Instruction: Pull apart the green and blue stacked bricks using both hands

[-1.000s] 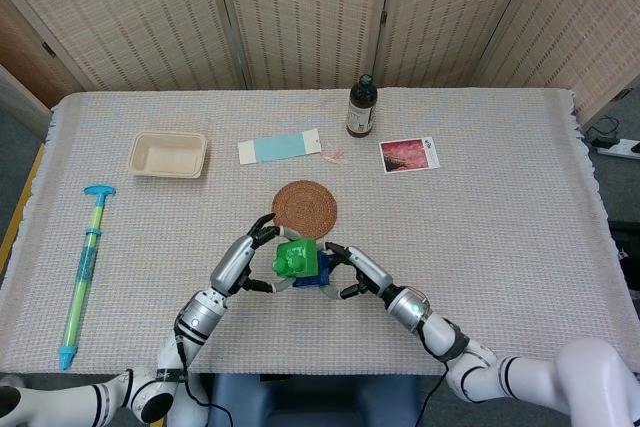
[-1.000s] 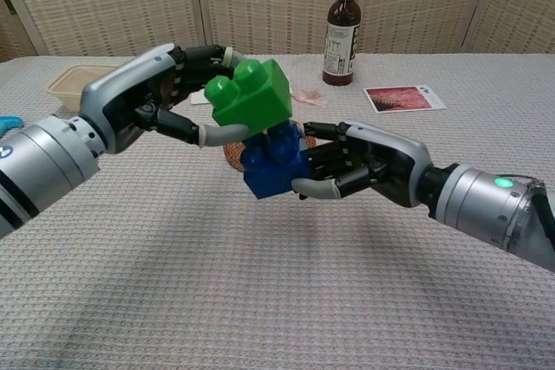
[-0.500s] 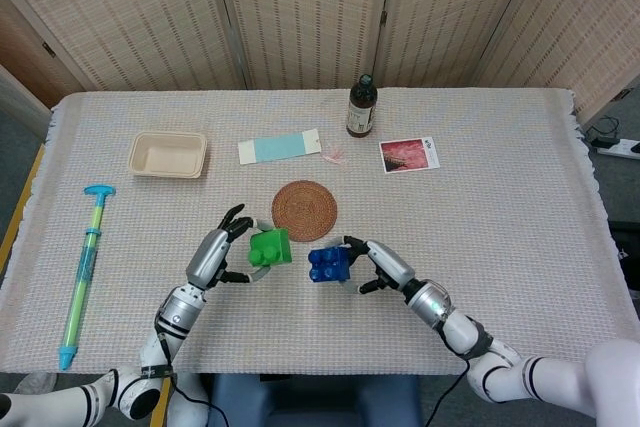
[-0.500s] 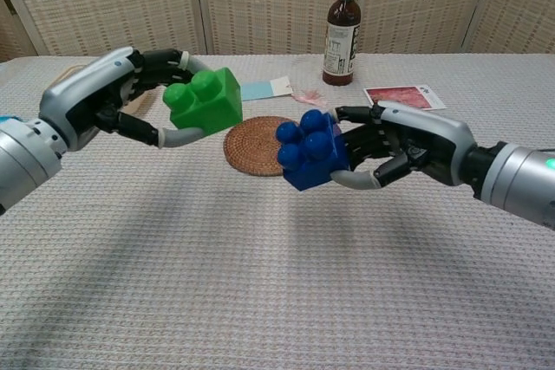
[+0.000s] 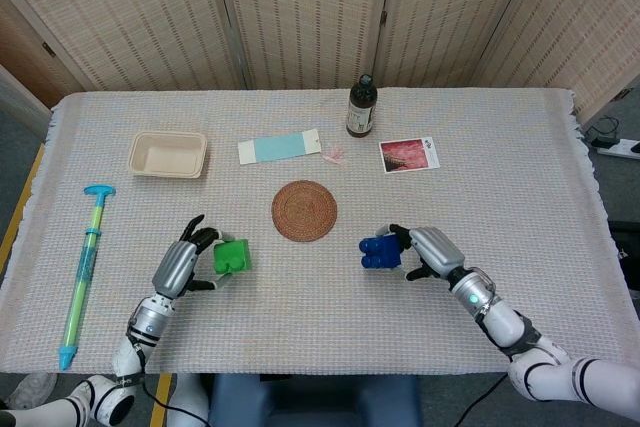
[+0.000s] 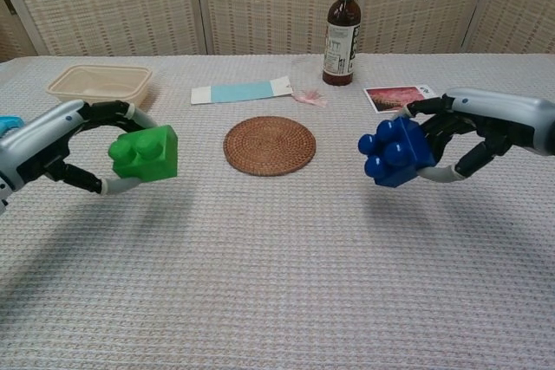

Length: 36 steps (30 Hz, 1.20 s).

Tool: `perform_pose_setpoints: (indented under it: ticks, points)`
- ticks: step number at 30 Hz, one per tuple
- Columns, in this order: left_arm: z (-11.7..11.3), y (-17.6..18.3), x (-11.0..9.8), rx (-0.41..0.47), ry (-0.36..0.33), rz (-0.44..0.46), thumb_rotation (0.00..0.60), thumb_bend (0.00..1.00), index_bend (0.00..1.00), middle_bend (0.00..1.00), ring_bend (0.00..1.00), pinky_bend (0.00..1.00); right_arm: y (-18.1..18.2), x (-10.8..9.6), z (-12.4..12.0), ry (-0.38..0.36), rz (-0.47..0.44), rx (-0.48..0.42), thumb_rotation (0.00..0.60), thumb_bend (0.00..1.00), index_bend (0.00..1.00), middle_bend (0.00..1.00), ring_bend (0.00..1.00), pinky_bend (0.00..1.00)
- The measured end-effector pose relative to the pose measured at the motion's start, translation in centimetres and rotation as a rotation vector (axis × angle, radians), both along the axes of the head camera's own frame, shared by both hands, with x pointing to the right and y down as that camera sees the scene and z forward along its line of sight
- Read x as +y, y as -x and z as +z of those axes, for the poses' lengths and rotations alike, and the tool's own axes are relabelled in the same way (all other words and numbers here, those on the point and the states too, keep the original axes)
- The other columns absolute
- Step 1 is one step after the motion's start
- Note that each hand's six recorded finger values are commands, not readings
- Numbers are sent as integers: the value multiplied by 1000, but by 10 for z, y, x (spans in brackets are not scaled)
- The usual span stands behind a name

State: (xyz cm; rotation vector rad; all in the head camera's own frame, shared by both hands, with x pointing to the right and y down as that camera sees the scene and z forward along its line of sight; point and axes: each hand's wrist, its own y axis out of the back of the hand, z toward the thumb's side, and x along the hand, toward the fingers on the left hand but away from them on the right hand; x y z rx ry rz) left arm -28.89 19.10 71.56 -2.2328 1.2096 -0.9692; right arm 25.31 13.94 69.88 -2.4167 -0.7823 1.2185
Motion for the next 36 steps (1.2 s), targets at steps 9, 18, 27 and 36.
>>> perform_pose_setpoints:
  ticks: [9,18,27,36]
  points:
    - [15,15,11,-24,30,-1,600,357,720,809,275,0,-10,6,11,9,-77,134,600,407,684,562,445,391]
    - [25,21,11,4,64,-29,600,357,665,784,246,0,-9,8,19,13,-110,173,600,407,567,429,388,375]
    - [30,22,9,2,120,7,600,307,166,202,0,0,-7,3,11,10,-123,141,600,408,0,26,89,154]
    - [26,20,4,3,122,0,600,263,85,91,0,0,-9,1,1,14,-123,121,600,407,0,0,59,113]
